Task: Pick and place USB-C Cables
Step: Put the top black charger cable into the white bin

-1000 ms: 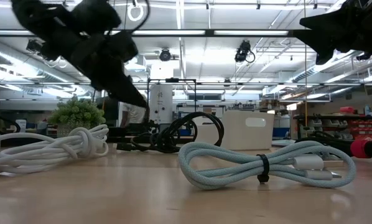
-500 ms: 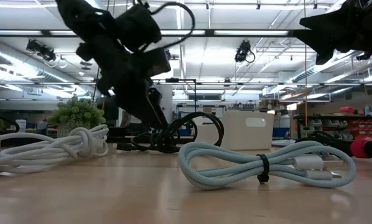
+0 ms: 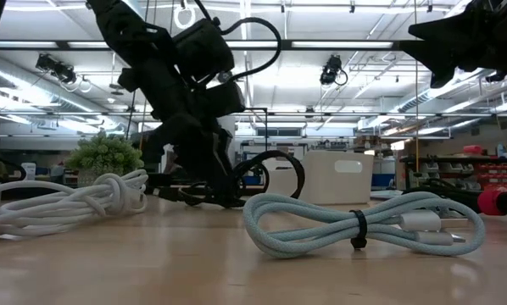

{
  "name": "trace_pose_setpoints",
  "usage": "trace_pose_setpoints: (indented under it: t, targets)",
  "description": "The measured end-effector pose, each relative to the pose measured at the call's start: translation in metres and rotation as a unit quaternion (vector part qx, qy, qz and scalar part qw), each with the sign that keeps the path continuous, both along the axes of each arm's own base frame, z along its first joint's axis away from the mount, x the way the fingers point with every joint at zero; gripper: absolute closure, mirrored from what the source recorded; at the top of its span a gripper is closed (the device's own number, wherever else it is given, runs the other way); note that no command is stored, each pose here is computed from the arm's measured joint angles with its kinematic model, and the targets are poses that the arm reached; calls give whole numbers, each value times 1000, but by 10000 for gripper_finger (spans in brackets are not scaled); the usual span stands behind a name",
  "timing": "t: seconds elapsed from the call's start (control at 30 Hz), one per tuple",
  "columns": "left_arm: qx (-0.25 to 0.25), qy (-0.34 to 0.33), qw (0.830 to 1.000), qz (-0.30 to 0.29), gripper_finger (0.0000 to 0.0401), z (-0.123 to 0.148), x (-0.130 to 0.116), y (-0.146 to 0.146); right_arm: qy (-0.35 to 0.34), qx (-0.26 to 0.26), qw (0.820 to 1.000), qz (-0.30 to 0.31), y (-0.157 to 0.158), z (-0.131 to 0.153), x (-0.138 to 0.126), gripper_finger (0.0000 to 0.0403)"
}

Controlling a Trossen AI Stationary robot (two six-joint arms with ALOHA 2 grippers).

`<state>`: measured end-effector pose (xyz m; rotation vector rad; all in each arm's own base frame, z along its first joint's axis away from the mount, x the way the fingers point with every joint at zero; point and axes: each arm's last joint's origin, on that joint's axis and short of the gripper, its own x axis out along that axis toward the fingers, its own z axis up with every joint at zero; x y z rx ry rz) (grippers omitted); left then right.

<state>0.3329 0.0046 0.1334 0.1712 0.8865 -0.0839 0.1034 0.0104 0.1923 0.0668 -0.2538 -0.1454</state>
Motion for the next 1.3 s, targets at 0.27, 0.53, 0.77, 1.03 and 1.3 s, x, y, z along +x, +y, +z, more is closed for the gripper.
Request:
trace_pose_setpoints:
  t: [0.27, 0.53, 0.77, 1.03, 1.3]
  targets:
    - [39, -2, 999, 4, 340, 9, 1, 2, 0, 0, 1000, 0, 0, 0, 0, 234]
    - [173, -60, 983, -9, 322, 58, 27, 6, 0, 0, 1000, 0, 0, 0, 0, 234]
    - [242, -133, 960, -37, 325, 106, 50, 20, 0, 0, 1000, 0, 0, 0, 0, 234]
    - [228, -203, 944, -122, 324, 109, 59, 65, 0, 0, 1000, 0, 0, 0, 0, 234]
    - [226, -239, 938, -110, 324, 83, 85, 93, 0, 0, 1000, 0, 0, 0, 0, 234]
